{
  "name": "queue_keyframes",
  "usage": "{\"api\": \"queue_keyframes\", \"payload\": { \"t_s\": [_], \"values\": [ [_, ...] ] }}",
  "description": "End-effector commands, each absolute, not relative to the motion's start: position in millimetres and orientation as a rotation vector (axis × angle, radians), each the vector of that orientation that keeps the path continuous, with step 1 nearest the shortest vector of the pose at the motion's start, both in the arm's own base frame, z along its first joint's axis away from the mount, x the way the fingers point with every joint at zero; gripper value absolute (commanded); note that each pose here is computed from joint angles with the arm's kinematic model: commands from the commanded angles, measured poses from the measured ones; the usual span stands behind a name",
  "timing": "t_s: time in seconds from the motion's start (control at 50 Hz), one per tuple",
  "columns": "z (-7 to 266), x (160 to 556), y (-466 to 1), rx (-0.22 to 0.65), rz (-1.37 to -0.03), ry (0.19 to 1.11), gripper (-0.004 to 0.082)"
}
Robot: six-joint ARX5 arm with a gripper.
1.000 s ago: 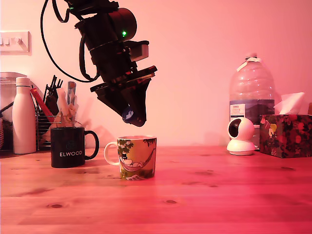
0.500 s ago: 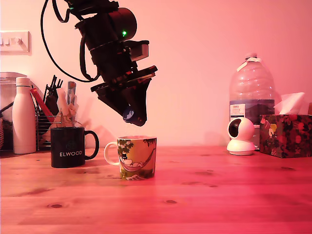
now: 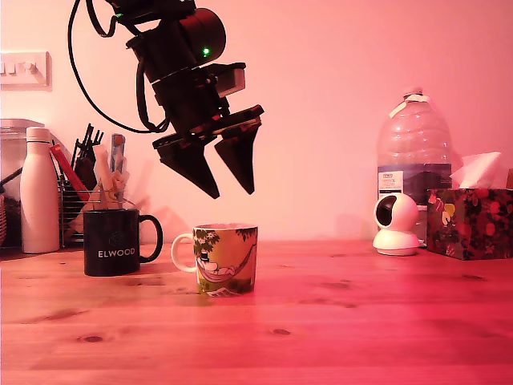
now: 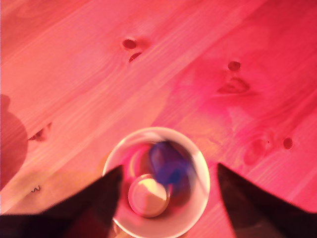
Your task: Pick up the coffee capsules from the table one by one and drop them inside the nearest coffee cup
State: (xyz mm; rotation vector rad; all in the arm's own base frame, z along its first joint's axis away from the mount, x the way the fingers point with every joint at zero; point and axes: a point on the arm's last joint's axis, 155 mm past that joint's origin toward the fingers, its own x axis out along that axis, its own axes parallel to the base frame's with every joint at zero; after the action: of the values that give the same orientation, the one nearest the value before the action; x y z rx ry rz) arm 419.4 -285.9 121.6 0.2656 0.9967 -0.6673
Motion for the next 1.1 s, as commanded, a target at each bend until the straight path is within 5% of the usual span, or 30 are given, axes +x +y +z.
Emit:
{"api": "queue_keyframes", "payload": {
  "t_s": [0.0,0.16,0.34,0.72,1.08],
  "values": [
    [114,424,-287,0.264,-0.663,1.005,0.0737],
    [124,423,-287,0.262,-0.668,0.985,0.0543],
    [143,421,-287,0.257,-0.674,0.945,-0.0026],
    [178,421,-293,0.242,-0.705,0.799,-0.0014],
    [171,387,-253,0.189,-0.686,0.717,-0.0014]
  ]
}}
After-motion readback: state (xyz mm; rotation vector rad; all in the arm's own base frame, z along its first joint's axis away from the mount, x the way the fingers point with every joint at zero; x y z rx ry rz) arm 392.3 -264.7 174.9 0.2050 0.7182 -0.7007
